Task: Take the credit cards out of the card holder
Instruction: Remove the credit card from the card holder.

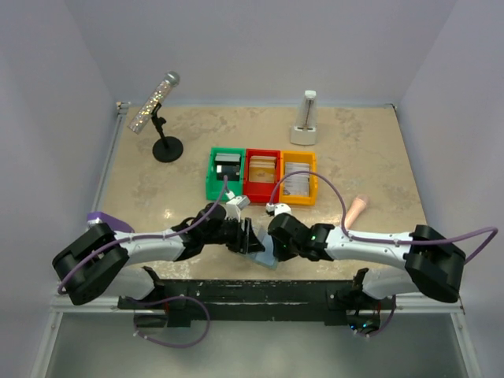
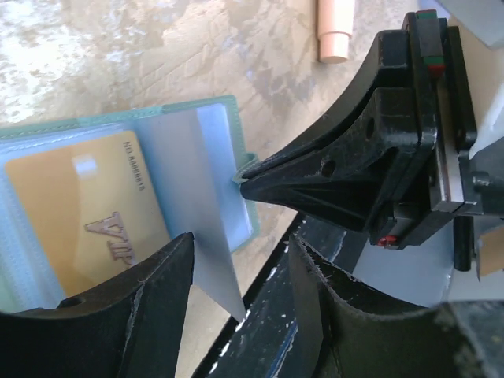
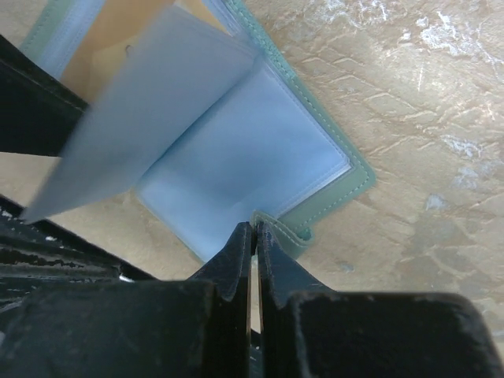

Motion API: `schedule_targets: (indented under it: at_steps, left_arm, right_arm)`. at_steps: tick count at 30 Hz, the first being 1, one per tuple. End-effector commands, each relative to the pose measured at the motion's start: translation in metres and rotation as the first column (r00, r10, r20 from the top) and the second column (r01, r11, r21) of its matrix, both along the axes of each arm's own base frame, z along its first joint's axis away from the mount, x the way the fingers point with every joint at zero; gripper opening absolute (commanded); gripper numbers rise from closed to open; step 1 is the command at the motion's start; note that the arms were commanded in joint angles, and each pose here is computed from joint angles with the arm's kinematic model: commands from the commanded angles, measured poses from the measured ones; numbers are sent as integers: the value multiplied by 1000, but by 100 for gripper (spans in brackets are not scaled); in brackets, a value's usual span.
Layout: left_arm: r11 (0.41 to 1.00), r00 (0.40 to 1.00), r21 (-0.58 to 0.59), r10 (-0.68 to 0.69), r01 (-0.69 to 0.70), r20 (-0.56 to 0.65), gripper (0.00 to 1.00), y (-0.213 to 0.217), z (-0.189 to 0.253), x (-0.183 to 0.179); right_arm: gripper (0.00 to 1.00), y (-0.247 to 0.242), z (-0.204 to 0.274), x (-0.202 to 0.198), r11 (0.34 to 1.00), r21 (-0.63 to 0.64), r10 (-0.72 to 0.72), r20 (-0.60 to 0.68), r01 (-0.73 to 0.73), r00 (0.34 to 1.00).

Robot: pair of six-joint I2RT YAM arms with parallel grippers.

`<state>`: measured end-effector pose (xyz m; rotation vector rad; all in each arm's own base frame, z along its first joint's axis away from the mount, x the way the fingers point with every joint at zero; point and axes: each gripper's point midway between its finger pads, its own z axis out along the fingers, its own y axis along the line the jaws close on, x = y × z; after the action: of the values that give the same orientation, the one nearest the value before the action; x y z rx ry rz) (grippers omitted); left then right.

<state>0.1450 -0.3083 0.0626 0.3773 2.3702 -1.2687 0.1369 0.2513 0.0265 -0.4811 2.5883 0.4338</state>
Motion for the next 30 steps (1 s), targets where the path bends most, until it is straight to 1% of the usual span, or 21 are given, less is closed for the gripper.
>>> schedule_targets:
  at_steps: [1,6,11,18,24,30]
  left_arm:
    - [993,997,-103,-49,54,52,56,-13,22,-3]
    - [990,997,-129,-49,57,64,56,-15,30,-3]
    - [984,996,-163,-66,75,63,56,-21,35,-3]
    - [965,992,-236,-99,113,72,56,-33,48,-6]
    - [954,989,-261,-130,146,77,56,-43,55,-8]
    - [944,986,-287,-145,162,79,57,-51,60,-8]
  right_arm:
    - [0,-9,18,1,999,32,-36,34,35,999]
    - [0,-17,54,7,994,88,-69,102,60,992]
    - [0,-16,75,8,992,113,-63,122,49,991]
    - [0,-12,88,6,979,193,-92,121,68,988]
    - [0,-13,105,7,962,264,-106,149,64,983]
    - [0,-18,106,11,961,264,-128,160,83,979]
